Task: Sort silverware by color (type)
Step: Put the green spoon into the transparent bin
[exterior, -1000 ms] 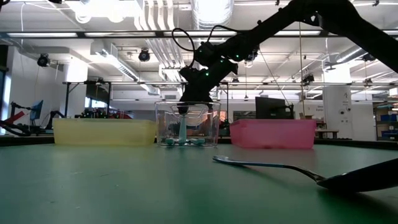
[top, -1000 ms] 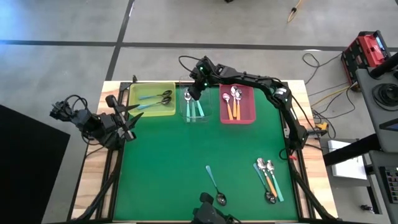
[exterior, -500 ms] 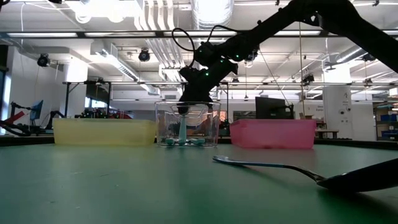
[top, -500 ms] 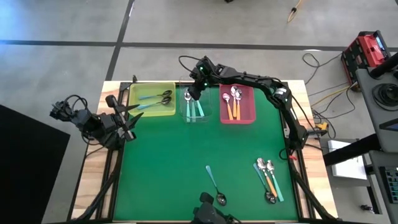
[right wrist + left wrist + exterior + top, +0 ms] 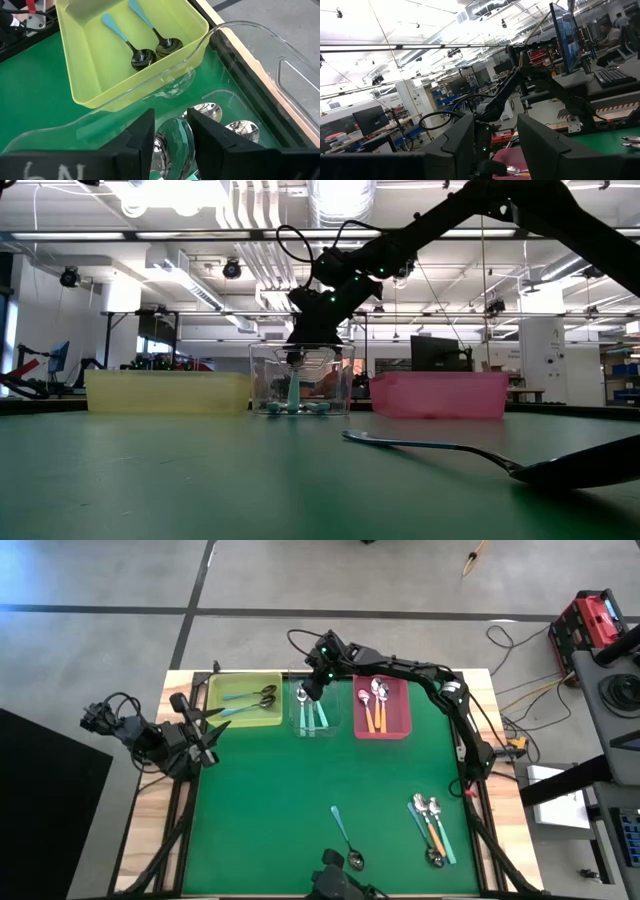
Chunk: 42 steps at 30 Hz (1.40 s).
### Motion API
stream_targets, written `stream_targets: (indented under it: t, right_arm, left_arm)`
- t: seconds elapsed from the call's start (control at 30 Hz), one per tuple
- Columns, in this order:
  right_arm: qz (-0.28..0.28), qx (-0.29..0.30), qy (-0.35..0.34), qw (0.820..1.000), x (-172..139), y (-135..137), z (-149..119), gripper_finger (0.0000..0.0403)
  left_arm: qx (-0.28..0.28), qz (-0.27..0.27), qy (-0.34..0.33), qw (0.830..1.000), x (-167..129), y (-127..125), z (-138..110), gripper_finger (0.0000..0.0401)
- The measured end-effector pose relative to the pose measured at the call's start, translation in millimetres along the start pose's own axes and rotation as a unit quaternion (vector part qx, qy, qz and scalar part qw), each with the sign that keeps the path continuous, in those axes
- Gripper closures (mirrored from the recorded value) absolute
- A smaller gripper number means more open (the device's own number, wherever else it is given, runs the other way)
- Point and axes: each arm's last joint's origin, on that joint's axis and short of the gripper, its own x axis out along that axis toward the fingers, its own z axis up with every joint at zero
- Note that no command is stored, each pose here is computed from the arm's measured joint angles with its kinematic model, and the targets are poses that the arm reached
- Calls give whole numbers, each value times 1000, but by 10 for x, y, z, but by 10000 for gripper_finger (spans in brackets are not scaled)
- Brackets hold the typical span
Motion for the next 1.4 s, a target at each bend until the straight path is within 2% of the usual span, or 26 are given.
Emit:
stream_targets:
  t: [0.67, 1.4]
  right_arm:
    - [-1, 7, -1, 1000, -2, 0, 6, 232]
    - [-17, 25, -3, 1000, -2, -9, 7, 197]
  left_arm:
    - [0, 0, 0, 1000, 0, 0, 0, 267]
    - [0, 0, 0, 1000, 0, 0, 0, 267]
